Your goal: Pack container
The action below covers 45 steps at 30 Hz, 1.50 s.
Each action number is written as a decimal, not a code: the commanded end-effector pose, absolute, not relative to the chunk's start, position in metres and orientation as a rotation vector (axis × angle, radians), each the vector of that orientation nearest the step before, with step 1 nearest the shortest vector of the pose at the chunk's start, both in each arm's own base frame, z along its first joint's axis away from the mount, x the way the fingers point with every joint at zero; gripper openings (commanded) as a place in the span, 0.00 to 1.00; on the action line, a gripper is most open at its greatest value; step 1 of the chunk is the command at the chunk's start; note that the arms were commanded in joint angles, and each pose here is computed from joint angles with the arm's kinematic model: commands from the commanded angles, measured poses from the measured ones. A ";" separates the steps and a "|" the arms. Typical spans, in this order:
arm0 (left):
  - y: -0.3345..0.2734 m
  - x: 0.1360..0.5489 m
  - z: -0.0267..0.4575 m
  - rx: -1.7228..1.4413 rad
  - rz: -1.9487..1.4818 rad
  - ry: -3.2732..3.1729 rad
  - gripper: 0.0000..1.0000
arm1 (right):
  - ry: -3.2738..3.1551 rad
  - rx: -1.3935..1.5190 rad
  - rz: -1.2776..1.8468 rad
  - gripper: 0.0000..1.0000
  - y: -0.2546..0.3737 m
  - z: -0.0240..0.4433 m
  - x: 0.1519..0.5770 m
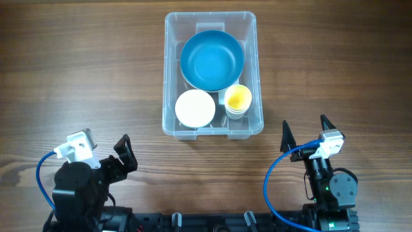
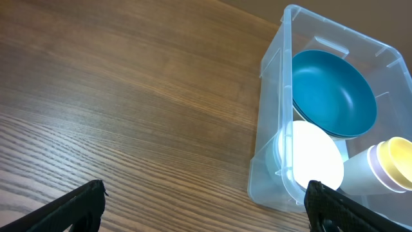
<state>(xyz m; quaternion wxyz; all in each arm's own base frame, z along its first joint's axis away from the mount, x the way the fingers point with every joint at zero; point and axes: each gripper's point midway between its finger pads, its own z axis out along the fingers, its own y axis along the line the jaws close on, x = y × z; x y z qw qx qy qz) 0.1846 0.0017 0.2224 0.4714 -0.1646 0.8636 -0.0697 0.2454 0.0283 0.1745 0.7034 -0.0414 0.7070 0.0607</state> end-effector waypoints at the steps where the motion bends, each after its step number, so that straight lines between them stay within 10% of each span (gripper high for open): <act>1: -0.001 0.184 0.222 -0.402 -0.189 2.114 1.00 | 1.567 -0.115 0.138 1.00 0.031 0.175 0.245; 45: -0.004 0.246 0.157 -0.129 -0.159 1.643 1.00 | 1.567 -0.115 0.138 1.00 0.031 0.175 0.245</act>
